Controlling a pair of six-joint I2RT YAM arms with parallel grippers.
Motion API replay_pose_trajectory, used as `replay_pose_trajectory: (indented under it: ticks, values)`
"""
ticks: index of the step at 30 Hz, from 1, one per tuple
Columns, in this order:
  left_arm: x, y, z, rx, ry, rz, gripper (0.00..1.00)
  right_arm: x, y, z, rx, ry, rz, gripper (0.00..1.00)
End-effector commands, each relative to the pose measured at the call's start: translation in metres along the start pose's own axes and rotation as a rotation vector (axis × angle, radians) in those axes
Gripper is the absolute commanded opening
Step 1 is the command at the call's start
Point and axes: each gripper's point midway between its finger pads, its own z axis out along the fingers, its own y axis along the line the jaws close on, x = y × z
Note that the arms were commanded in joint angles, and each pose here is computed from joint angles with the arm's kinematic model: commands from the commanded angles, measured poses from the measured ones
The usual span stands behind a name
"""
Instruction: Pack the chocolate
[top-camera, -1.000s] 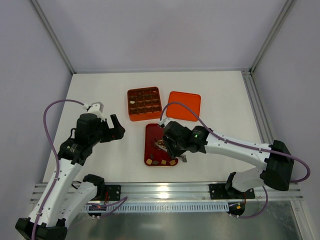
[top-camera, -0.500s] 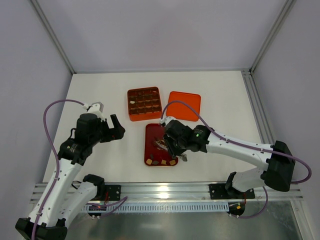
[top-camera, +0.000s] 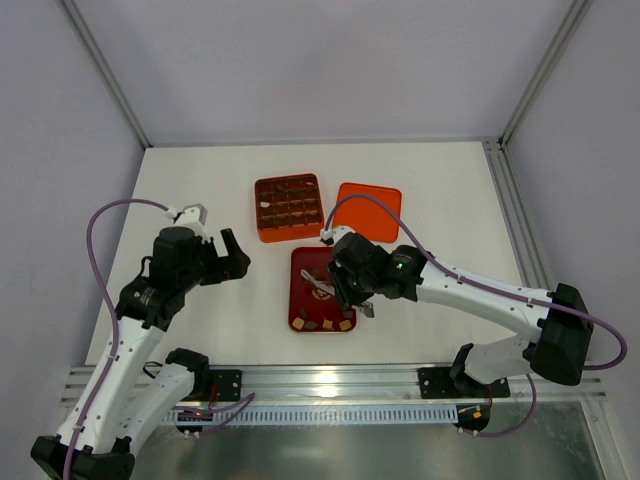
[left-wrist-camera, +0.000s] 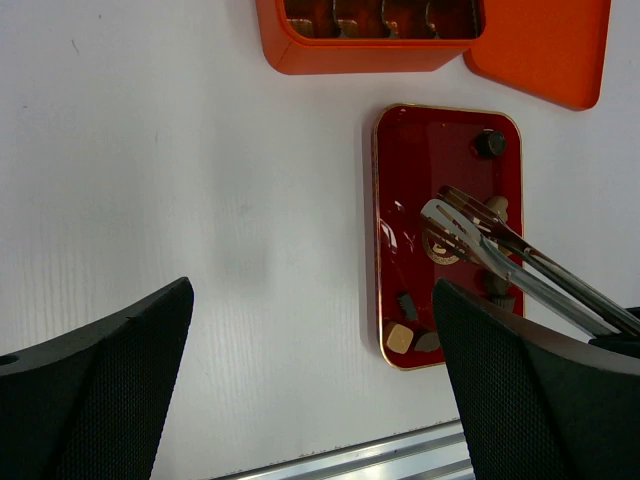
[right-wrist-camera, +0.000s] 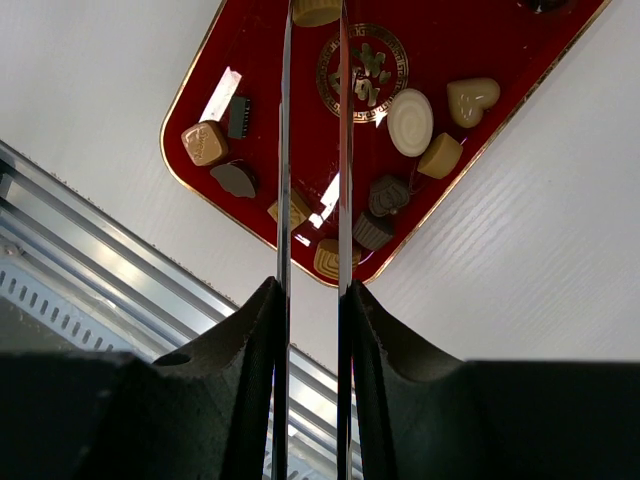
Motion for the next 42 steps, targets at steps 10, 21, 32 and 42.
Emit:
replay_pose_trajectory:
  ticks: [10, 21, 32, 42]
  values:
    - [-0.006, -0.002, -0.001, 0.007, -0.029, -0.007, 1.0, -0.042, 0.006, -0.018, -0.052, -0.121, 0.018, 0.34]
    - [-0.006, -0.003, -0.001, 0.009, -0.03, -0.009, 1.0, -0.074, 0.0, -0.019, -0.065, -0.17, 0.039, 0.34]
    - [-0.005, -0.002, 0.0, 0.005, -0.025, -0.007, 1.0, -0.15, -0.025, -0.013, -0.036, -0.277, 0.08, 0.34]
    - [-0.005, -0.001, 0.002, 0.001, -0.019, -0.007, 1.0, -0.214, -0.034, 0.018, -0.053, -0.311, 0.096, 0.34]
